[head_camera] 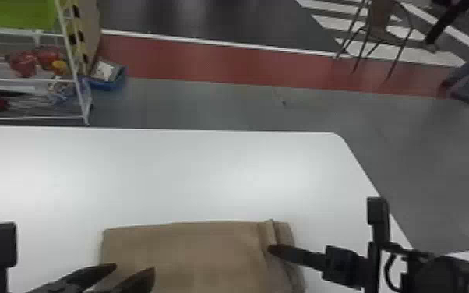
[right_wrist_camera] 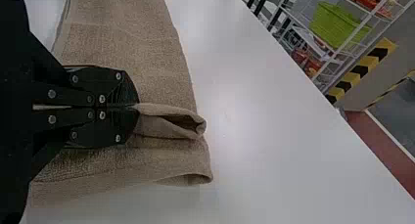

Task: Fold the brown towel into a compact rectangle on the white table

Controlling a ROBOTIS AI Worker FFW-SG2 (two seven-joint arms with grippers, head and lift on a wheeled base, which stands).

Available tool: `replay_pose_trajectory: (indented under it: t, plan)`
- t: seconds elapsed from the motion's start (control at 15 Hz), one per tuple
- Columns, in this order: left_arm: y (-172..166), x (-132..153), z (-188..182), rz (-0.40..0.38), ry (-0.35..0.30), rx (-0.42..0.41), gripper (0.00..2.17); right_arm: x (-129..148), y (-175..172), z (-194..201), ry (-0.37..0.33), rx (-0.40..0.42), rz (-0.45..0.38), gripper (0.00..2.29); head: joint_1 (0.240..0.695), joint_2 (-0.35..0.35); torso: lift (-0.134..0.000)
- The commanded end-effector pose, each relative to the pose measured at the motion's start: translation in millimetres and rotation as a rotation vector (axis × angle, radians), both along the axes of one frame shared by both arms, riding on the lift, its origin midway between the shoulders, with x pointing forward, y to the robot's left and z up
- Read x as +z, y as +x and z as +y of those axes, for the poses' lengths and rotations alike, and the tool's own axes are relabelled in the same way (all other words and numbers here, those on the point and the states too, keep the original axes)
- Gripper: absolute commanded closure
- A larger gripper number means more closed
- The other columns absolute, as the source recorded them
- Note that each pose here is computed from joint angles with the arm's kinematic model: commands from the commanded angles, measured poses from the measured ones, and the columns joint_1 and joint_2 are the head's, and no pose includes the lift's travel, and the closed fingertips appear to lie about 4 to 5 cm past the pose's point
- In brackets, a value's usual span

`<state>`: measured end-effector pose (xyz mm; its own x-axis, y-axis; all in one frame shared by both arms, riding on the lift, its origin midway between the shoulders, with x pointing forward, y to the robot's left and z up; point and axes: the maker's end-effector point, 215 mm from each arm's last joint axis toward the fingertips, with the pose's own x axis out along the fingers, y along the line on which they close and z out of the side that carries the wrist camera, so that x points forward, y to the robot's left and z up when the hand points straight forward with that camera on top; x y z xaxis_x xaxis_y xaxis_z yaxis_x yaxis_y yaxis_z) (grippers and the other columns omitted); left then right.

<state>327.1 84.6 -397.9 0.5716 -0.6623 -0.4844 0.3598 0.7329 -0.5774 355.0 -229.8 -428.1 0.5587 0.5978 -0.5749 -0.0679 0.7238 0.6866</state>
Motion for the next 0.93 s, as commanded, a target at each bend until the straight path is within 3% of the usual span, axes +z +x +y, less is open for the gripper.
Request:
replay_pose_trajectory:
  t: [0.0,0.2,0.27,0.53,0.73,0.87]
  plan:
    - [0,1,0,-0.002,0.0,0.0,0.09,1,-4,2,0.014,0.004,0.001,1.31,0.695,-0.244,-0.122]
    - [-4,0,-2,0.012,-0.003,-0.009,0.09,23,-1,10,0.057,0.026,-0.053,1.33,0.695,-0.239,-0.122]
    - [-11,1,-7,0.028,-0.031,-0.029,0.09,31,1,14,0.06,0.035,-0.074,1.33,0.695,-0.236,-0.122]
    - [-17,6,2,0.026,-0.054,-0.019,0.09,35,3,17,0.058,0.042,-0.084,1.33,0.695,-0.238,-0.122]
    - [-12,4,11,0.023,-0.041,0.007,0.09,50,1,22,0.127,0.049,-0.117,1.33,0.695,-0.218,-0.122]
    - [-9,1,11,0.024,-0.037,0.011,0.09,78,2,24,0.163,0.062,-0.182,1.33,0.695,-0.198,-0.122]
